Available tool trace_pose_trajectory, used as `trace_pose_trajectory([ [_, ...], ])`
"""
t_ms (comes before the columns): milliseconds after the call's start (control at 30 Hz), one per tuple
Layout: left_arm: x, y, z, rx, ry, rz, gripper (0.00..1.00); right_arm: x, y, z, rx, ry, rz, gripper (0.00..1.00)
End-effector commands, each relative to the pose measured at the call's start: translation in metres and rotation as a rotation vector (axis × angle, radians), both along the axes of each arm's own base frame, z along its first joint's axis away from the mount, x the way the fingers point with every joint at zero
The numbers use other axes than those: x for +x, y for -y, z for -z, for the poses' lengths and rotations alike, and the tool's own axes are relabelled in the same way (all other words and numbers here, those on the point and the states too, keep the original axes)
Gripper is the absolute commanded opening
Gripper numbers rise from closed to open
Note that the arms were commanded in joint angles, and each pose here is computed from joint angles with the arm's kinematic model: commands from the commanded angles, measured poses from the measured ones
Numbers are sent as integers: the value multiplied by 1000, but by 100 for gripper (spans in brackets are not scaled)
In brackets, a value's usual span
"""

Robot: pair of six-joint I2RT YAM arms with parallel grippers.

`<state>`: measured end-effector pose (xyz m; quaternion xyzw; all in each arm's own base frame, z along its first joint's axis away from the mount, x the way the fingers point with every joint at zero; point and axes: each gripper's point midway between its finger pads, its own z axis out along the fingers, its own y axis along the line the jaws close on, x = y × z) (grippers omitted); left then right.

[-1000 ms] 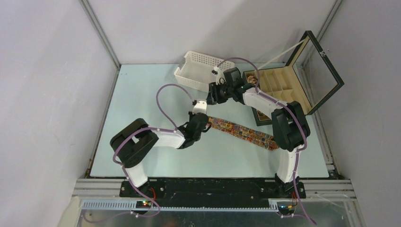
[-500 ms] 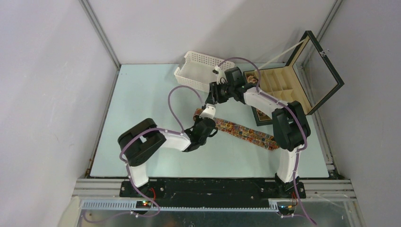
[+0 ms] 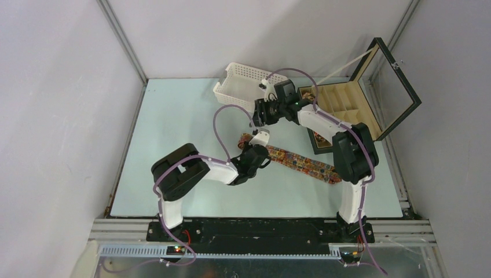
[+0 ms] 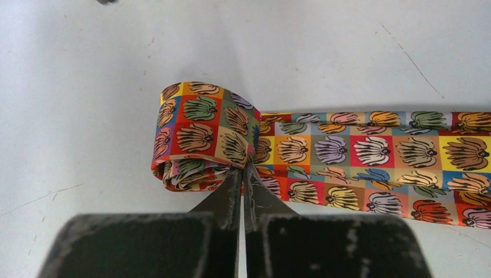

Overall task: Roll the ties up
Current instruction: Roll the tie at the center of the board.

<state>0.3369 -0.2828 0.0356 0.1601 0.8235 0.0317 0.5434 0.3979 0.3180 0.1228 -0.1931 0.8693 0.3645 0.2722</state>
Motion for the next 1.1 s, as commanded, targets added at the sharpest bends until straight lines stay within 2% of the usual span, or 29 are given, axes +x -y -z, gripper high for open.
trace_pose_trajectory([
  [0,4,12,-5,2,14,25,0,10,-6,-14,24,31,-16,52],
  [500,6,-8,6,151,36,-8,0,11,-9,-9,24,1,-23,53],
  [767,7,-9,4,165,54,9,0,11,-12,-8,19,-8,-34,54],
  [933,6,-11,4,191,62,32,0,9,-17,-7,26,-39,-73,62],
  [1067,5,-8,6,196,53,65,0,7,-26,2,33,-102,-132,65],
])
